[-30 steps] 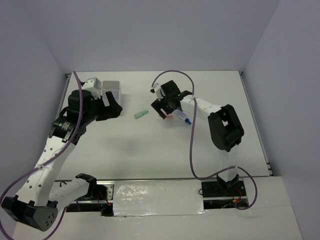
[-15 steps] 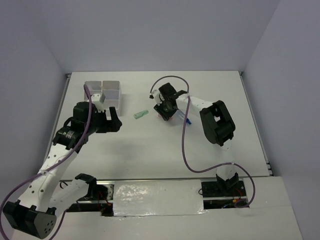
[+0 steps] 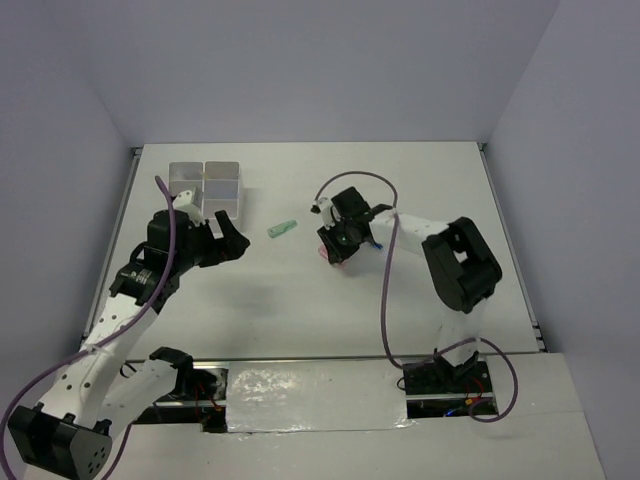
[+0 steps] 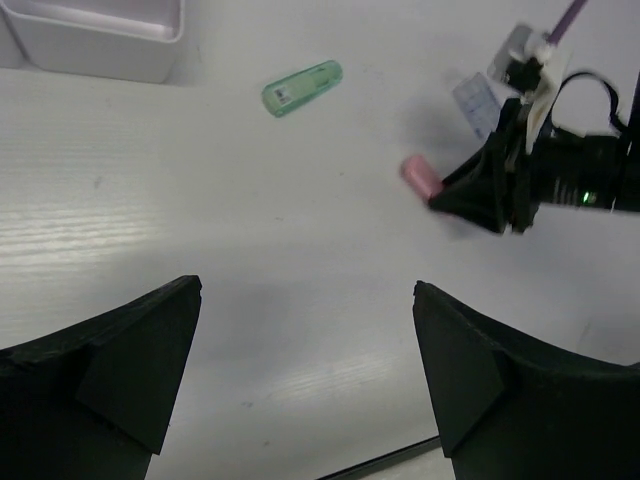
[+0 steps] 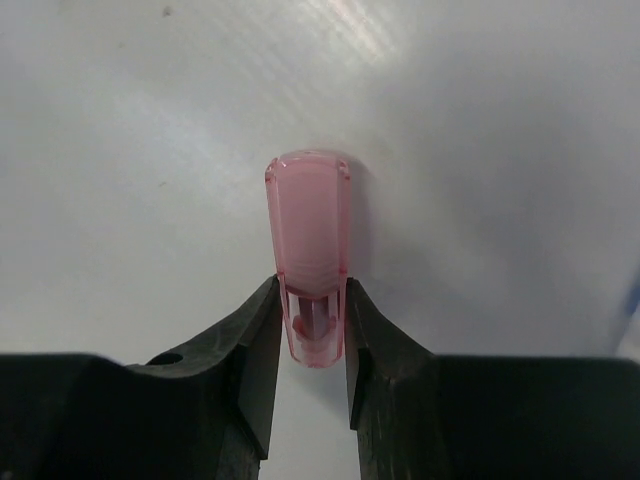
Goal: Sort the stationery into containers
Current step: Pick up the stationery from the center of the board.
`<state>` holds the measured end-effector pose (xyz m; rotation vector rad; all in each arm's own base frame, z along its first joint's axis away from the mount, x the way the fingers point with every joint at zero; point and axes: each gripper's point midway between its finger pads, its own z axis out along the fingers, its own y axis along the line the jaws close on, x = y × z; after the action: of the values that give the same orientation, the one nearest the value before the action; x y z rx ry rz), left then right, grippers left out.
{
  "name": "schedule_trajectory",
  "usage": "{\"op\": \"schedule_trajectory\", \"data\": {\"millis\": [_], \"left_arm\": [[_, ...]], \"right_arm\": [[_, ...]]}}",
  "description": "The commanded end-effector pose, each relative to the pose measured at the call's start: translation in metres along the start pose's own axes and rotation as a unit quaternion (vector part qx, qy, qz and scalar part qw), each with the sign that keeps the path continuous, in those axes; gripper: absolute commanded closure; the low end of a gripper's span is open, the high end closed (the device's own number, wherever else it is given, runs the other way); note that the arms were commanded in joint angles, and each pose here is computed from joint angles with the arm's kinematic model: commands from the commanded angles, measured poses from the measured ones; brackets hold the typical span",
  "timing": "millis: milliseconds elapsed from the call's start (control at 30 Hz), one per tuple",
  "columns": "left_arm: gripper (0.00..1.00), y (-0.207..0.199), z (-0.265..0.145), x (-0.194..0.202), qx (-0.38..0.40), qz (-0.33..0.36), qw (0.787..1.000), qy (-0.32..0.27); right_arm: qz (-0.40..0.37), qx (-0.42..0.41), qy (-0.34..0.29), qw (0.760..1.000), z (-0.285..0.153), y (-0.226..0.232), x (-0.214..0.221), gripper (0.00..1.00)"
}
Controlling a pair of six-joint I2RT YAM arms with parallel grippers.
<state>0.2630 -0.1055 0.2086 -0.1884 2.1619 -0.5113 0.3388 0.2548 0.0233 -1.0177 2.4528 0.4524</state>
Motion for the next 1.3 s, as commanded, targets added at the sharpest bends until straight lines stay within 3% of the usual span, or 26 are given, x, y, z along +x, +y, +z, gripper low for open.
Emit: {"op": "schedule_trajectory", "data": {"millis": [0, 67, 167, 300, 433, 800, 1033, 1067, 1100, 1133, 1167, 1267], "left_arm": [[0.01, -0.035, 0.009, -0.016, 0.085, -0.077, 0.993, -0.032], [0.01, -0.051, 0.014, -0.024, 0.126, -0.113, 0.984, -0.047], [0.01, -0.073, 0.015, -0.024, 0.183, -0.144, 0.972, -0.036], [0.02, -0.105, 0.018, -0.023, 0.206, -0.143, 0.968, -0.019], [0.08, -0.107, 0.028, -0.02, 0.178, -0.147, 0.973, -0.012], [0.43, -0.115, 0.034, 0.0, 0.191, -0.147, 0.97, 0.018], [0.41, -0.123, 0.038, 0.006, 0.205, -0.139, 0.968, 0.037], [0.5, -0.123, 0.038, 0.008, 0.206, -0.139, 0.968, 0.04], [0.7, -0.127, 0.038, 0.003, 0.217, -0.137, 0.966, 0.032], [0.8, -0.129, 0.037, 0.002, 0.219, -0.136, 0.966, 0.031], [1.0, -0.129, 0.038, 0.003, 0.218, -0.134, 0.966, 0.032], [1.0, -0.127, 0.042, -0.001, 0.204, -0.117, 0.971, 0.033]], "right_arm": [[0.088, -0.012, -0.144, 0.986, -0.048, 0.039, -0.054, 0.99], [0.136, -0.021, -0.226, 0.964, -0.073, 0.067, -0.072, 1.0], [0.164, -0.046, -0.281, 0.945, -0.094, 0.109, -0.083, 1.0], [0.179, -0.033, -0.298, 0.937, -0.11, 0.142, -0.091, 1.0], [0.174, -0.029, -0.343, 0.923, -0.14, 0.163, -0.105, 1.0], [0.159, -0.024, -0.361, 0.919, -0.158, 0.166, -0.12, 1.0], [0.141, -0.031, -0.364, 0.92, -0.159, 0.172, -0.132, 1.0], [0.139, -0.03, -0.363, 0.921, -0.159, 0.172, -0.133, 1.0], [0.136, -0.029, -0.364, 0.921, -0.158, 0.172, -0.134, 1.0], [0.133, -0.032, -0.365, 0.921, -0.158, 0.174, -0.136, 1.0], [0.127, -0.034, -0.364, 0.922, -0.157, 0.175, -0.137, 1.0], [0.121, -0.04, -0.36, 0.924, -0.15, 0.173, -0.137, 0.91]]}}
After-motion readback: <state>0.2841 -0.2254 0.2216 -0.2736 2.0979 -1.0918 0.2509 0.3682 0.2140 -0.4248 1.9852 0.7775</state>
